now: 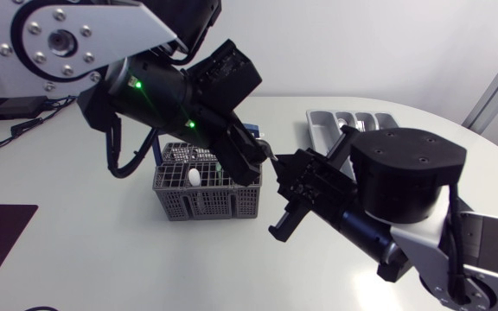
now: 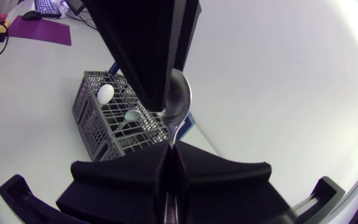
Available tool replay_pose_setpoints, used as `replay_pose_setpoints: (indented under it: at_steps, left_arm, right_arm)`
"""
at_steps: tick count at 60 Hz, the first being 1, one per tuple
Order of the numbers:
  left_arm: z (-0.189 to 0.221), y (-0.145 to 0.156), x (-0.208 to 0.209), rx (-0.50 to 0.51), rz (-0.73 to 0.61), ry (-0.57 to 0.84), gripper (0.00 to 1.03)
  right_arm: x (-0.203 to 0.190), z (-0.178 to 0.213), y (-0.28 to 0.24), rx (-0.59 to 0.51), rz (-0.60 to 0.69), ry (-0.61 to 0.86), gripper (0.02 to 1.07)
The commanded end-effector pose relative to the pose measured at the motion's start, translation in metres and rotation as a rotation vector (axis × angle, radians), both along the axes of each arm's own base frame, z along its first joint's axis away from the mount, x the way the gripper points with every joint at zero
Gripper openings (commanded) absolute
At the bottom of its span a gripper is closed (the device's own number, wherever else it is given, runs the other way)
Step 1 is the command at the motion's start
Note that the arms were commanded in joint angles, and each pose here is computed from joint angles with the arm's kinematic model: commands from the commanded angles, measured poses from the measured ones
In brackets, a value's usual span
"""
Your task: Unload the cutlery basket into the drawer organizer.
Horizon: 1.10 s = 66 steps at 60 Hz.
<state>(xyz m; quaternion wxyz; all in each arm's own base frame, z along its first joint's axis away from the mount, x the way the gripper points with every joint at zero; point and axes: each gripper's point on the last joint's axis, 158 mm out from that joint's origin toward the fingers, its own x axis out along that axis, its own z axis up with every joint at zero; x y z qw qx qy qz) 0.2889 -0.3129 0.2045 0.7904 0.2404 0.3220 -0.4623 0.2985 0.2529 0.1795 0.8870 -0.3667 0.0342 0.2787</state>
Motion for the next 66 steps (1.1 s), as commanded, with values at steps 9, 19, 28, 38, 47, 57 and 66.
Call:
replay_pose_setpoints:
  at_steps: [9,19,28,38,47,57,66]
  left_arm:
    - [0.006,0.006,0.003,-0.032,0.036,0.01,0.97]
    - [0.041,0.027,0.029,-0.087,0.112,-0.057,0.98]
    - [0.06,0.06,0.048,-0.068,0.149,-0.126,0.98]
    - [0.043,0.084,0.053,0.005,0.153,-0.116,0.97]
    - [0.035,0.098,0.052,0.029,0.172,-0.095,0.96]
    - [0.012,0.113,0.053,0.07,0.186,-0.046,0.96]
    - [-0.006,0.119,0.051,0.091,0.193,-0.012,0.96]
  right_arm:
    - [-0.01,-0.011,-0.002,-0.018,0.036,0.029,0.08]
    - [-0.012,-0.028,-0.025,-0.019,0.07,0.094,0.08]
    - [-0.007,-0.034,-0.061,-0.009,0.087,0.149,0.08]
    - [-0.002,-0.044,-0.099,-0.015,0.094,0.196,0.08]
    - [-0.004,-0.06,-0.124,-0.08,0.131,0.222,0.08]
    - [0.002,-0.081,-0.153,-0.129,0.151,0.247,0.08]
    - [0.02,-0.094,-0.187,-0.139,0.141,0.268,0.08]
